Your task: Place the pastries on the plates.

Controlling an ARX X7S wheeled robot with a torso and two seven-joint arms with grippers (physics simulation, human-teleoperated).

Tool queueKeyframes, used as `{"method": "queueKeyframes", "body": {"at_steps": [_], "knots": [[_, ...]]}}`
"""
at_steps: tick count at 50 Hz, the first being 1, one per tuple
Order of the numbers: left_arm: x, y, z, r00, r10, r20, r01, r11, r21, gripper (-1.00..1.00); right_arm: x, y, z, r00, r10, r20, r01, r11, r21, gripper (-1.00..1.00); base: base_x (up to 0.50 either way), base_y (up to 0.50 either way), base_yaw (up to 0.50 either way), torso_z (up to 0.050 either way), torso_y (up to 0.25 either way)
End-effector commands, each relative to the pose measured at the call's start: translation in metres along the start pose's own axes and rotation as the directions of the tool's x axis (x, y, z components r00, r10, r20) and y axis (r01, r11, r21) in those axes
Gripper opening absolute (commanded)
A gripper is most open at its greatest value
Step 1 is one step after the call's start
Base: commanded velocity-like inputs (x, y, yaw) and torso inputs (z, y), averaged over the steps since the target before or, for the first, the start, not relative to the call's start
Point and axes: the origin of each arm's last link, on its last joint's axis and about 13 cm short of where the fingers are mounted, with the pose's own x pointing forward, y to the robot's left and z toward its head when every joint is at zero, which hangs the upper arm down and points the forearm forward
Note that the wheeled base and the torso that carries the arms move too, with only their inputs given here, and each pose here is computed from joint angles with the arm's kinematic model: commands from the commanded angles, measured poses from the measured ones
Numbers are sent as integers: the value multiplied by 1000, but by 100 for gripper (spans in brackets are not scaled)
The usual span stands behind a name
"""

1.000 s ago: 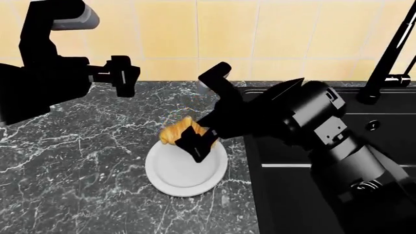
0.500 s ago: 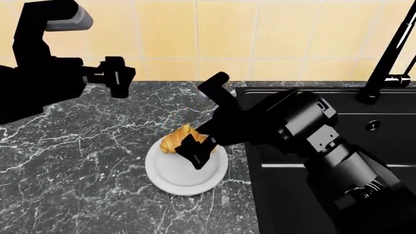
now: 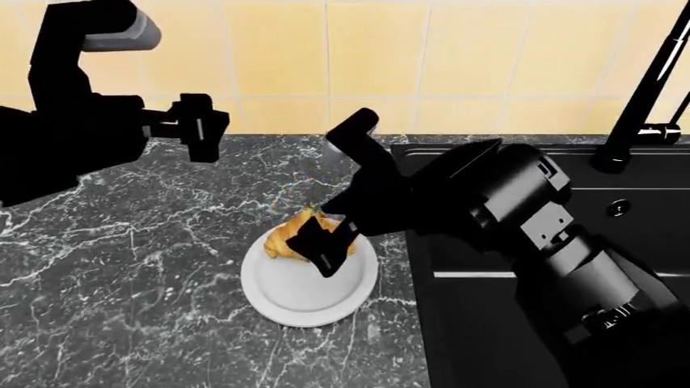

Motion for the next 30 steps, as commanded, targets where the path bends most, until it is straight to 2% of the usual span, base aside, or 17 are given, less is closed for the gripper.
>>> {"method": "queueKeyframes", "body": {"at_steps": [1,5,6,12,17,22,25,30], "knots": [[4,-10,-3,1000,-4,2,4,1000,2,100,-15,5,14,999,-15,42,16,999,-37,100,0,0,0,0,0],[3,-8,-4,1000,-5,0,5,1000,2,100,-19,7,20,998,-22,55,25,999,-46,100,0,0,0,0,0],[4,-10,-1,1000,-9,3,9,1000,5,100,-49,4,41,975,-110,191,121,992,-44,100,0,0,0,0,0],[3,-8,0,1000,-10,4,10,1000,4,100,-55,1,40,971,-117,210,125,992,-26,100,0,0,0,0,0],[2,-8,0,1000,-3,6,3,1000,4,100,-60,-2,41,960,-181,214,190,982,-22,100,0,0,0,0,0],[3,-8,0,1000,-4,10,4,1000,2,100,-69,-7,43,930,-257,264,258,966,29,100,0,0,0,0,0],[3,-11,1,1000,-5,11,5,1000,4,100,-72,-12,43,901,-314,298,298,950,96,100,0,0,0,0,0],[2,-10,2,1000,-5,12,5,1000,5,100,-72,-17,38,872,-380,309,356,925,133,100,0,0,0,0,0]]}}
